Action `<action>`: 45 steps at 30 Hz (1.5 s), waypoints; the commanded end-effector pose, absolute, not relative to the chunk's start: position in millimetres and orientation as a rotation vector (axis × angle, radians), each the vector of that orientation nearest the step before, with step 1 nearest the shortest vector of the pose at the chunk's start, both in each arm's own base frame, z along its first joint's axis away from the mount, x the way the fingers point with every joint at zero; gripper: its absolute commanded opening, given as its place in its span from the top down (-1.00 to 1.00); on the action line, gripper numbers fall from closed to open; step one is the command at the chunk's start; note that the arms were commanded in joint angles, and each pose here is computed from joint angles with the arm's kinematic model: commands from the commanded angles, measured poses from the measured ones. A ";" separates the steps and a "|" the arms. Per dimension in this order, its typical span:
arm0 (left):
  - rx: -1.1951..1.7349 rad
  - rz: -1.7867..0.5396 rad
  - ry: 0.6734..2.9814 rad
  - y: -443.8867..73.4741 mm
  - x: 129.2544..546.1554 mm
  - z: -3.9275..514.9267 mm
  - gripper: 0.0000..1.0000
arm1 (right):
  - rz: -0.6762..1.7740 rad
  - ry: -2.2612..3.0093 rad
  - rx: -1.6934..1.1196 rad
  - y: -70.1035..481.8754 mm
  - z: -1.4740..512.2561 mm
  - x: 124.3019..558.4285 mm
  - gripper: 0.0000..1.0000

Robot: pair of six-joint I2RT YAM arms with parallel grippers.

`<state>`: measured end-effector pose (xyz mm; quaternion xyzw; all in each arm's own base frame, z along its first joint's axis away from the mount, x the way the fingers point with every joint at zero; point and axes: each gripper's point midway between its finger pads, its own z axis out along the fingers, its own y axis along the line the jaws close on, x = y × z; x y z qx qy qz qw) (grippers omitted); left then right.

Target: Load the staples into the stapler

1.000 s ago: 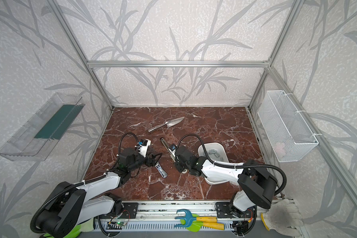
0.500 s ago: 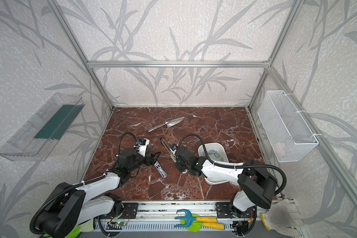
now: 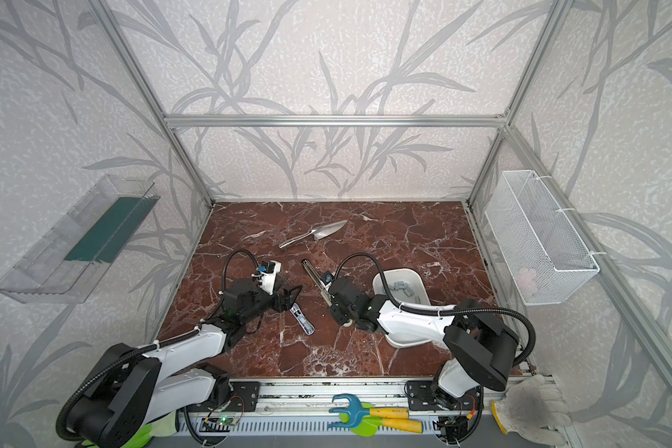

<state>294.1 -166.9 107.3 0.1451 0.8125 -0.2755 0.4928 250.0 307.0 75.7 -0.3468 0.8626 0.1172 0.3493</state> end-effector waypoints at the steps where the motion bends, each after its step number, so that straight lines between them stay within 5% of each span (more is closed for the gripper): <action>1: 0.338 -0.667 1.966 -166.6 295.4 108.5 -0.51 | 0.291 2.252 -0.901 306.8 71.7 248.3 0.82; 45: 0.341 -0.673 1.968 -167.4 294.9 107.7 -0.47 | 0.274 2.301 -0.900 301.6 56.2 241.9 0.86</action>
